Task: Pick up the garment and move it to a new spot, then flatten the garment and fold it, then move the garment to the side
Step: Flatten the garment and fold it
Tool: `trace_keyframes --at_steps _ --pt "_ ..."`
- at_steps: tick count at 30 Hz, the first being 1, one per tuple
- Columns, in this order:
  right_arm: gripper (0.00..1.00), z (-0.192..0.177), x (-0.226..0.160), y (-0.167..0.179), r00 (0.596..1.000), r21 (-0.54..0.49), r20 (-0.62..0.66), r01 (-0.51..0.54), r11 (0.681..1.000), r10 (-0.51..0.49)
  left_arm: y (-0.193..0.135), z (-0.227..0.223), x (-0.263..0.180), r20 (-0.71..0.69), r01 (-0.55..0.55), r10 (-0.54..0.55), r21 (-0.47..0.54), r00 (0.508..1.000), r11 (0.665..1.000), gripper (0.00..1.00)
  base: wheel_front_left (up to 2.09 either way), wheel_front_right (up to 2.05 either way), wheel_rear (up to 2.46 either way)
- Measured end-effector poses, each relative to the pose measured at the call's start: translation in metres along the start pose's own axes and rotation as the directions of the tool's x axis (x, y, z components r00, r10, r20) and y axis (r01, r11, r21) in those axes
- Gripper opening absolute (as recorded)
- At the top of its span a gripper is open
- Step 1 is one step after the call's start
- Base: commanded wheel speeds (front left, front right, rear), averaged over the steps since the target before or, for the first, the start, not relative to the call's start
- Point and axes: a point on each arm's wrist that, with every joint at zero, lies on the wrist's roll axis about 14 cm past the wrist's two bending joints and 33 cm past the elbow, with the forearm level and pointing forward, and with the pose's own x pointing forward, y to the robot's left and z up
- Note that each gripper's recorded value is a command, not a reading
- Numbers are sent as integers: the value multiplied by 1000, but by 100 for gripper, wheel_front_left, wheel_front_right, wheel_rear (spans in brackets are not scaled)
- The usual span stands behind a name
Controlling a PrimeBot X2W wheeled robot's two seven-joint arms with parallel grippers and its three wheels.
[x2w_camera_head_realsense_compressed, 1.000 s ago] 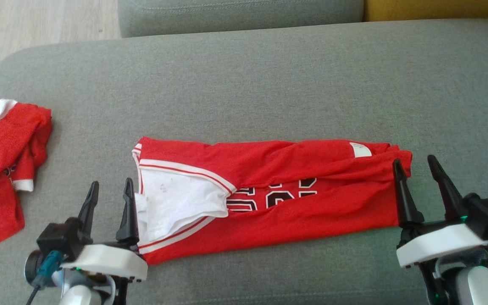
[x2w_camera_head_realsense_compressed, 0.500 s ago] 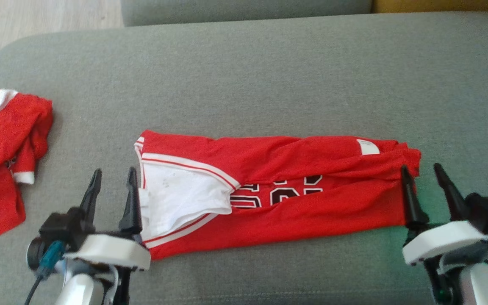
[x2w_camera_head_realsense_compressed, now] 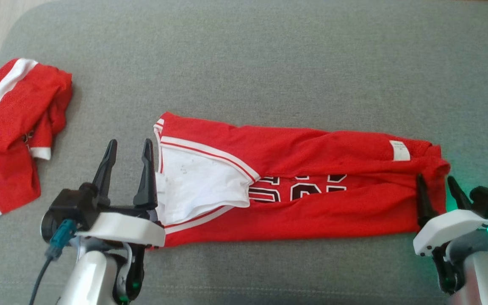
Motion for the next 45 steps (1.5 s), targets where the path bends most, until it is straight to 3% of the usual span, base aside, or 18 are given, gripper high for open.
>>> trace_keyframes --at_steps 5,7,8,18,29,33,36,40,45 --pt "100 -14 9 -1 997 16 -80 9 1000 -7 -1 -6 2 -13 2 -2 -1 1000 1000 100 0 0 0" --pt "27 -15 10 0 996 23 -90 8 1000 -6 -1 -6 2 -13 1 -1 -1 1000 1000 100 0 0 0" --pt "0 -16 12 0 995 28 -99 7 1000 -4 1 -6 2 -13 -4 4 3 1000 1000 100 0 0 0" --pt "0 -9 2 -1 998 93 -65 21 995 -15 -1 -4 9 -3 3 -3 8 1000 1000 100 0 0 0" --pt "0 20 -28 -89 974 90 8 224 970 -226 -12 -3 14 6 35 -35 1 999 999 100 0 0 0" --pt "0 30 -36 -101 968 101 23 246 964 -250 -16 -2 14 9 44 -44 -1 999 999 100 0 0 0" --pt "0 44 -35 -91 975 105 48 210 972 -216 -19 -1 14 12 56 -56 -3 998 998 100 0 0 0" --pt "0 77 -31 -51 990 135 108 80 988 -95 -21 1 13 16 59 -59 -3 998 998 100 0 0 0" --pt "0 107 -30 30 978 233 133 -187 954 159 -20 3 12 21 55 -55 -2 998 998 100 0 0 0"
